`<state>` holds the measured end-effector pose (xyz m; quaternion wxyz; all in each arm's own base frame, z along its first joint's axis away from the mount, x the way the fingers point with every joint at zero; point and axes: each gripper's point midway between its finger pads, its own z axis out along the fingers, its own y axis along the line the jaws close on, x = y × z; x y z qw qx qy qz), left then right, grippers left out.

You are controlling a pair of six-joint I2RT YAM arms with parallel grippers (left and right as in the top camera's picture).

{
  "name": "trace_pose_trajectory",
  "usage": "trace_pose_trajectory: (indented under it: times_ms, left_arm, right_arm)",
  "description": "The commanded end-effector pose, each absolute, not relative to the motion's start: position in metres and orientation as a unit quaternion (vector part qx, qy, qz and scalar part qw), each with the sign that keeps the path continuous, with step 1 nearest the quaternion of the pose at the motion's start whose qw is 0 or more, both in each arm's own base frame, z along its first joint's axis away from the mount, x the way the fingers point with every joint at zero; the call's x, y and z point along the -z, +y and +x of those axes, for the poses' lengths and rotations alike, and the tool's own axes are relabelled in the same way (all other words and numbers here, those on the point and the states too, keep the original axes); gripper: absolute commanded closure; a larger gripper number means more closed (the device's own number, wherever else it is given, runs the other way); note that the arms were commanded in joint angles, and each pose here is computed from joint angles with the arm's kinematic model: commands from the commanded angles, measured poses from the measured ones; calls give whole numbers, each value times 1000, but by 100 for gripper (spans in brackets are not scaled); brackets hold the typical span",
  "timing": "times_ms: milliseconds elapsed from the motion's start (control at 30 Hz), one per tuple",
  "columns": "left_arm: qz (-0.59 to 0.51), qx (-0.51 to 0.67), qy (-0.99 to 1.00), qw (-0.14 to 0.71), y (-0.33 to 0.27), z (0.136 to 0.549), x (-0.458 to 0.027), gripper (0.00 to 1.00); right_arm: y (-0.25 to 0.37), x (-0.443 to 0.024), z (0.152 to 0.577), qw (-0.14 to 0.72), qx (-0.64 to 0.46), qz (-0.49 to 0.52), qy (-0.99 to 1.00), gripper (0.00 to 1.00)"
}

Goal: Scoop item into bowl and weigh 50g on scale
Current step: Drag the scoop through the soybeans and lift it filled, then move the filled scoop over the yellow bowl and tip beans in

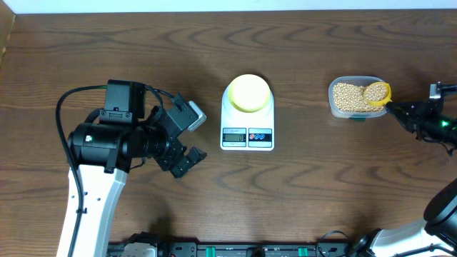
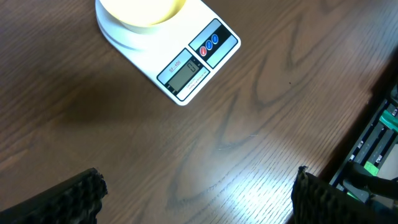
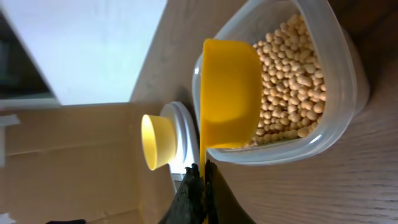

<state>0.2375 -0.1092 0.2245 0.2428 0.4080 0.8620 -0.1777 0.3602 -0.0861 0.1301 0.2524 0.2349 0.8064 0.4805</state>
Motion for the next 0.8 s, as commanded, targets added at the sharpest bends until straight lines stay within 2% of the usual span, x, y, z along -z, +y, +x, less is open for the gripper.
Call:
trace_pose_trajectory:
  times_ms: [0, 433, 767]
  left_arm:
    - [405, 175, 864, 241, -107, 238, -224, 2]
    - [405, 175, 864, 241, -107, 238, -224, 2]
    - [405, 175, 864, 241, -107, 238, -224, 2]
  right_arm:
    - [-81, -143, 360, 259, -524, 228, 778, 99]
    - [-47, -163, 364, 246, -584, 187, 751, 99]
    - [11, -164, 368, 202, -601, 125, 763, 99]
